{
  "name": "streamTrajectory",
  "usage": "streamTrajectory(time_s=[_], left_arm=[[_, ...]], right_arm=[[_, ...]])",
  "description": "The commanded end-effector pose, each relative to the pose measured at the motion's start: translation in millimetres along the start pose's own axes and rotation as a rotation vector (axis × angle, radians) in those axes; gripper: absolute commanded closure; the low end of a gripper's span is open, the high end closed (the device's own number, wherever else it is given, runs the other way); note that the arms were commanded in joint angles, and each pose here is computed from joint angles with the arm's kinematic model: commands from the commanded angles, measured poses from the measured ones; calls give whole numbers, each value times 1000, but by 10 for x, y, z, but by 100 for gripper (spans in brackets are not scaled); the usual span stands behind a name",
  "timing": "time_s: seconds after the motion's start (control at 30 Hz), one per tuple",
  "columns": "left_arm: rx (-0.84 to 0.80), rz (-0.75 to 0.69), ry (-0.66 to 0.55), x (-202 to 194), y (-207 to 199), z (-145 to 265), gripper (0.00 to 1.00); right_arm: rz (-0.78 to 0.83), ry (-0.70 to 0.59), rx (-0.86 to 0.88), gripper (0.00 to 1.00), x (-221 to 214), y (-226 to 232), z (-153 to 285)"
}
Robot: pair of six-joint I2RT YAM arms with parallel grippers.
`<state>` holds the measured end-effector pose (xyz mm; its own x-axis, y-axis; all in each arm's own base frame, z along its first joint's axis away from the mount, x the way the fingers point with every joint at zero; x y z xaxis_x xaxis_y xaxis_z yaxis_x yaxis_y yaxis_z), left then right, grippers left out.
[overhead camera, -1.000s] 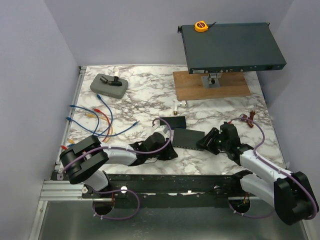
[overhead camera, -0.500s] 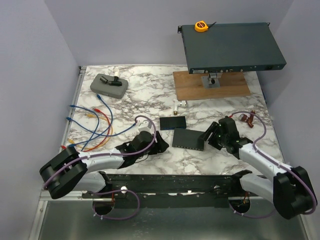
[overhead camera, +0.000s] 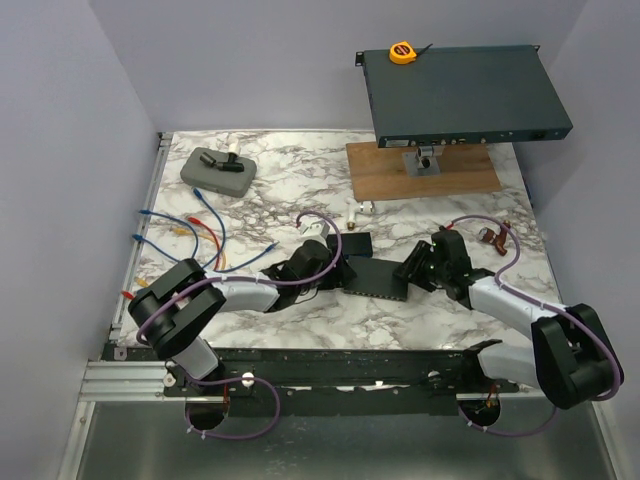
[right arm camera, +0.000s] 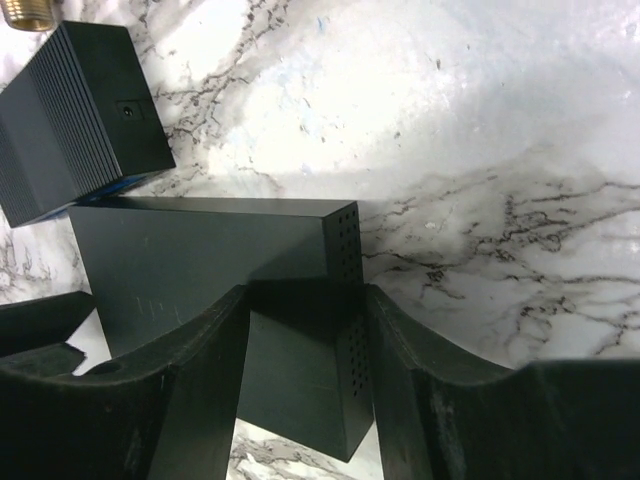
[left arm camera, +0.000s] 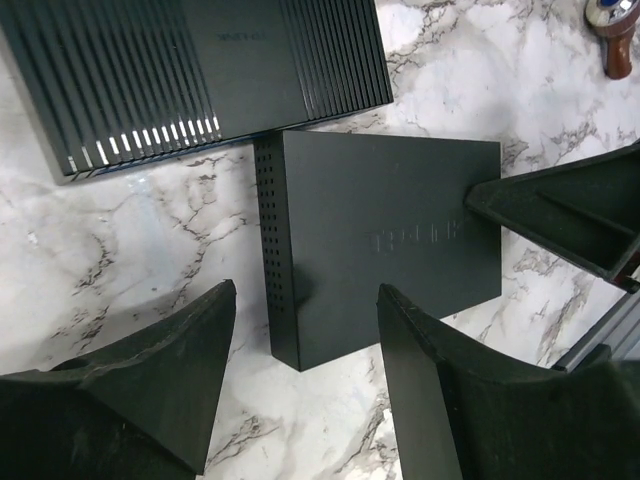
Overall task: Pull the plug from the switch port
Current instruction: Move the switch port to the center of the board.
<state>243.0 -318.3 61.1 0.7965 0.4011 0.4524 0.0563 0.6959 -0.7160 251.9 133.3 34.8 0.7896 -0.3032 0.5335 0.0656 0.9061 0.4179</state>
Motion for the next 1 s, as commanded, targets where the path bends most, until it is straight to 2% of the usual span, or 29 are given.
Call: streamTrajectory(time_s=[0.0, 0.23, 0.37, 0.7, 0.97], left_arm=[[-8, -34, 47, -117, 42, -59, 43], [-24, -18, 8, -215, 260, 47, 54], [-35, 4, -14, -227, 338, 162, 57], [26, 48, -53, -268, 658, 424, 58], [63, 59, -40, -318, 784, 387, 57]], right_arm=[[37, 34, 72, 52, -133, 72, -46], [108, 55, 124, 62, -286, 231, -90], [149, 65, 147, 63, -344, 375, -122], [162, 103, 207, 65, -498, 672, -243], [179, 103, 156, 65, -641, 449, -279]])
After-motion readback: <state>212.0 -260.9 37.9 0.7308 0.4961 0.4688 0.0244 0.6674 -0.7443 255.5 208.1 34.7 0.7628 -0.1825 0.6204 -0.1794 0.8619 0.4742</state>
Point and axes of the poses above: each gripper's point midway between its finger pads, its own z axis back along the fingers, its own y axis along the line the jaws close on, x = y × z, the point moved 1 cm from there along z, back along the fingers, and after that the axes turned 11 degrees about z, right-handed, at the moved point
